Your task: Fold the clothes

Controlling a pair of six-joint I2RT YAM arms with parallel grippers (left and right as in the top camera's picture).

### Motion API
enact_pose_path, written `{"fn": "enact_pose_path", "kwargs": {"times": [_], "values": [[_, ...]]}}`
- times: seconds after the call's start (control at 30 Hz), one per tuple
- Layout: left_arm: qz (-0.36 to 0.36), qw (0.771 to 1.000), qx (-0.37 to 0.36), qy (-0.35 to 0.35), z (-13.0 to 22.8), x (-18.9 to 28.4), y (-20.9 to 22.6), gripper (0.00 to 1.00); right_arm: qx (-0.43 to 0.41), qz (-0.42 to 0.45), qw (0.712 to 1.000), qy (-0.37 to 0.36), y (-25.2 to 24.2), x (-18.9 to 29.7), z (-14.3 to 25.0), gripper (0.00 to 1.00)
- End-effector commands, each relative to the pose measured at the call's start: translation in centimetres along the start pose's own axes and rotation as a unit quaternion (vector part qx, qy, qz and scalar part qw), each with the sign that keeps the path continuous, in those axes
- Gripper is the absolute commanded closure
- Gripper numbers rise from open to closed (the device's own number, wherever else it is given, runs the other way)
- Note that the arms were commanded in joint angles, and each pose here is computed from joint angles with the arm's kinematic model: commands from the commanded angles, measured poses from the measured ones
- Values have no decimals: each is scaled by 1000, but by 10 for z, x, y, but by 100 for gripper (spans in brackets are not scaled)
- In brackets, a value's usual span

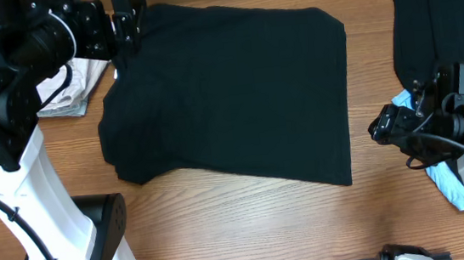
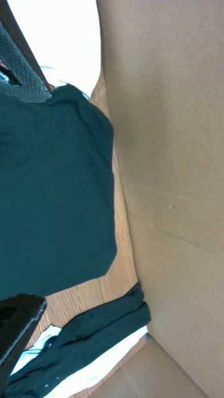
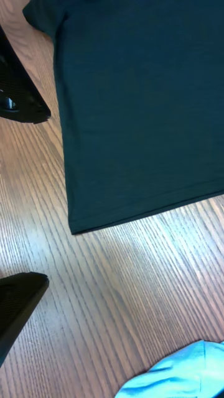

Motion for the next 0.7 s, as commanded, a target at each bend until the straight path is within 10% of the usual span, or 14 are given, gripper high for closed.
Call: {"fn": "enact_pose_path", "kwargs": {"times": [0.0,0.67], "values": [[-3,1000,5,-3,0,3,-2,0,7,-4,1000,-7,1,2,-2,20],[-3,1000,5,-3,0,3,-2,0,25,-5,1000,-17,2,2,-5,19]]}}
Point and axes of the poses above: each gripper's point midway between its finger pads, its own x axis back along the fingers, its own y axis along the line the jaws close on, z = x × y, the point moved 9 cm from there along x, back along the fingers, and after that the axes turned 3 degrees about -x, right-handed, at the moved point
